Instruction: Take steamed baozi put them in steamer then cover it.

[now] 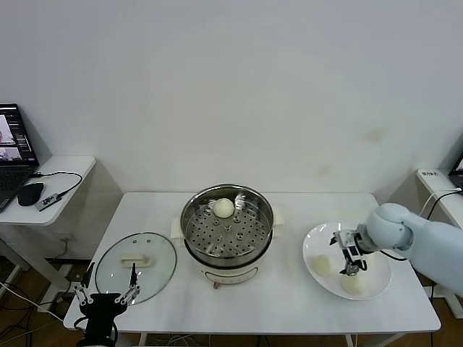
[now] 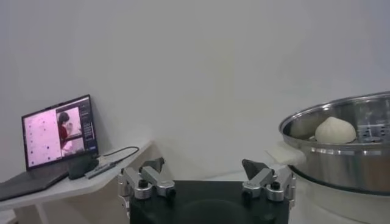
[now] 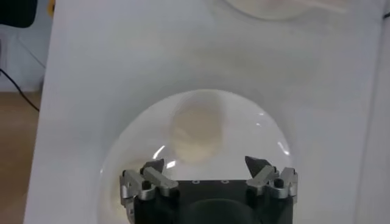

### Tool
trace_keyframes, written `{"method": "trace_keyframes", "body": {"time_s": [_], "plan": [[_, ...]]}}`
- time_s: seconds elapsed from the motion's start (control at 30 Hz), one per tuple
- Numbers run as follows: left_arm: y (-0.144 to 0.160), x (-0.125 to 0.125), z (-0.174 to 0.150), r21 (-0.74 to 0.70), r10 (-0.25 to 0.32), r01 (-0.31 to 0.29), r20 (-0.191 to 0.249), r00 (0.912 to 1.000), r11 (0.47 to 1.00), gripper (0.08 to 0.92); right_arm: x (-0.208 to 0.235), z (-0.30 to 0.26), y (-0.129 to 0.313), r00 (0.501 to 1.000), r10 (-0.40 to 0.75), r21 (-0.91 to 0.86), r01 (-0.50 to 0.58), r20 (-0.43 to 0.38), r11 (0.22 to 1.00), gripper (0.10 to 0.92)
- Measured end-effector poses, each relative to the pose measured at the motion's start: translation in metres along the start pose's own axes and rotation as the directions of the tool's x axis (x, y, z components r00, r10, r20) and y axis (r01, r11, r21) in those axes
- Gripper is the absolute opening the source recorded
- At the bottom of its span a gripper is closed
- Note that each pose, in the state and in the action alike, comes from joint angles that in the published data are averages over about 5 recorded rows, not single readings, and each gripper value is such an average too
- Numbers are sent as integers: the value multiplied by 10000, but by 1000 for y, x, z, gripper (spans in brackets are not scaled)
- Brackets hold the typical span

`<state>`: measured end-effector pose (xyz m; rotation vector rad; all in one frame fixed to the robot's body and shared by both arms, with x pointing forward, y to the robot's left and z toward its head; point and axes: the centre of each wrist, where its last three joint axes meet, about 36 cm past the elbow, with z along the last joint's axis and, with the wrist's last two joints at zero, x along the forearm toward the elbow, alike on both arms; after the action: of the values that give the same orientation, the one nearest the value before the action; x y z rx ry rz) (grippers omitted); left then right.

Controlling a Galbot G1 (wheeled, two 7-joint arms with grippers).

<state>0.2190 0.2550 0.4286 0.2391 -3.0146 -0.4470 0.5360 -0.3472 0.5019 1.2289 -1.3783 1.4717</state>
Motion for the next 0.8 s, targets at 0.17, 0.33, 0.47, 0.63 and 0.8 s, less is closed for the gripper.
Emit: {"method": "trace_keyframes", "body": {"time_s": [0.17, 0.33, 0.47, 0.63, 0.8], "plan": [[0, -1, 1, 16, -12, 12, -7, 10000, 10000, 823, -12, -2, 2, 9999, -123, -52, 123, 31, 9999, 823], [-1, -1, 2, 22, -18, 18, -38, 10000, 10000, 823, -22, -4, 0, 9999, -168, -88, 168, 27, 9998, 823], [-1, -2, 4, 23, -29, 29, -61, 10000, 10000, 823, -30, -4, -2, 9998, -188, -91, 187, -20, 9998, 809], [-2, -3, 5, 31, -46, 46, -83, 10000, 10000, 823, -39, -4, -5, 9998, -209, -99, 208, -65, 9997, 774], [-2, -3, 5, 43, -53, 54, -84, 10000, 10000, 823, -47, -5, -8, 9998, -208, -96, 208, -72, 9997, 732]]}}
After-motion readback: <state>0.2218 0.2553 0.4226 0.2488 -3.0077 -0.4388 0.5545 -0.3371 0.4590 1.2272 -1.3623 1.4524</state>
